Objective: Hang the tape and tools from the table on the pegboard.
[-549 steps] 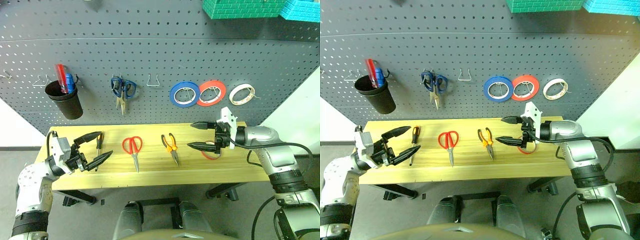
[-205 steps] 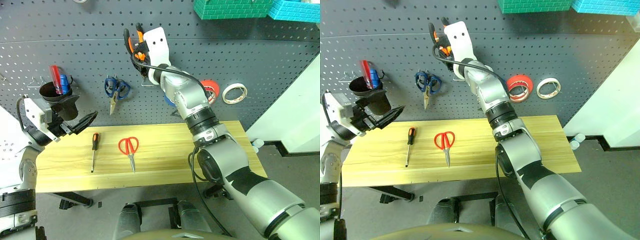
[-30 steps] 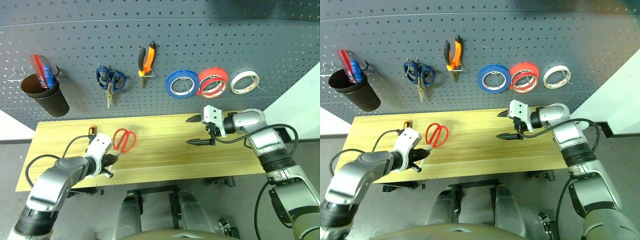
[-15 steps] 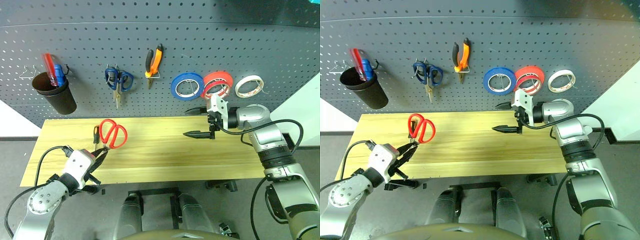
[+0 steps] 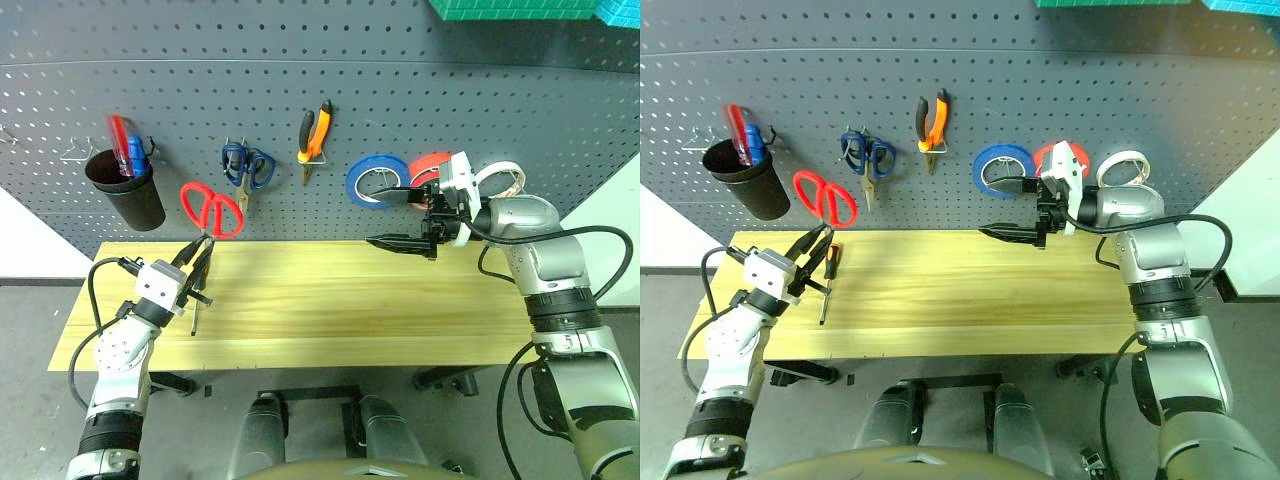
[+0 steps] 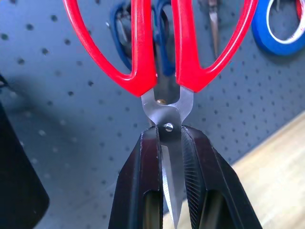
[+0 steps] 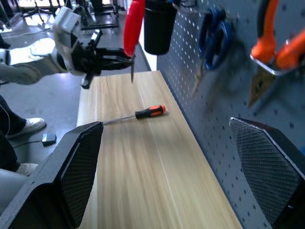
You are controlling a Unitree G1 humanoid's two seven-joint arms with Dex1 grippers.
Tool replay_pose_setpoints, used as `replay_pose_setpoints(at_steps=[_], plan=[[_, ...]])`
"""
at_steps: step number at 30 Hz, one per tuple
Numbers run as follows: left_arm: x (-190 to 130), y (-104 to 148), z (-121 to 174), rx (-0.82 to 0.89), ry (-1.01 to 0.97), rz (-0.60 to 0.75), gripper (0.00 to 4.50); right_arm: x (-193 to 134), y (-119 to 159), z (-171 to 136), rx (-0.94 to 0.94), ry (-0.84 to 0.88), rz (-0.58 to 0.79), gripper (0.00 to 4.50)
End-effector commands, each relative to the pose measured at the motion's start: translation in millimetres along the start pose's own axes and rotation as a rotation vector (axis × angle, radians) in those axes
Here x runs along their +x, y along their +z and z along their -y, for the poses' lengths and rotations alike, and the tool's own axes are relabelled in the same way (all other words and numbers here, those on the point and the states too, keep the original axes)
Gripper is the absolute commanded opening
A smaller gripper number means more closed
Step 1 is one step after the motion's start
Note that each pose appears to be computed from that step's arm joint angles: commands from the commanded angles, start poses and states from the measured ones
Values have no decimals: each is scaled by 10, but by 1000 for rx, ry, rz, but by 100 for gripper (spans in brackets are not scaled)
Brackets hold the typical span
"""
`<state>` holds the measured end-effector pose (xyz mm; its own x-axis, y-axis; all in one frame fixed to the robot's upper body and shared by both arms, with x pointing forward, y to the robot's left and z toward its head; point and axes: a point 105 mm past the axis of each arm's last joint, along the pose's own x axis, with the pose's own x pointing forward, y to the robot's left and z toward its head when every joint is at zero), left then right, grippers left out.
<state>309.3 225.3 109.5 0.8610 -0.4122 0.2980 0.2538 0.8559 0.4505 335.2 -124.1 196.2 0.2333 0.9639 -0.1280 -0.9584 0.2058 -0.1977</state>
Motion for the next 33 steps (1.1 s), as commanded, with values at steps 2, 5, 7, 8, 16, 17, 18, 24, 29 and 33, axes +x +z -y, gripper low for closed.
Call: replay_pose_setpoints(at_steps=[2, 5, 7, 8, 16, 17, 18, 24, 29, 33], plan=[[113, 72, -52, 19, 16, 74, 26, -55, 74, -37, -48, 3, -14, 450], [-59, 330, -35, 53, 16, 128, 26, -58, 58, -28, -46, -5, -19, 450], [-190, 459, -14, 51, 17, 119, 26, -56, 69, -25, -42, -9, -11, 450], [-194, 472, -14, 46, 18, 109, 26, -52, 73, -22, -40, -12, -8, 450], [124, 633, 49, 13, 25, 77, 26, -40, 11, -42, -35, -22, -24, 450], [163, 650, 42, 12, 30, 73, 26, -44, 1, -45, -35, -23, -29, 450], [208, 664, 42, 18, 33, 66, 26, -50, -16, -50, -39, -25, -37, 450], [340, 618, 66, -22, 54, -23, 26, -60, -56, -72, -37, -27, -53, 450], [348, 517, 67, -62, 77, -119, 26, -57, -78, -64, -41, -31, -65, 450], [404, 473, 64, -67, 89, -170, 26, -42, -104, -58, -46, -31, -75, 450]])
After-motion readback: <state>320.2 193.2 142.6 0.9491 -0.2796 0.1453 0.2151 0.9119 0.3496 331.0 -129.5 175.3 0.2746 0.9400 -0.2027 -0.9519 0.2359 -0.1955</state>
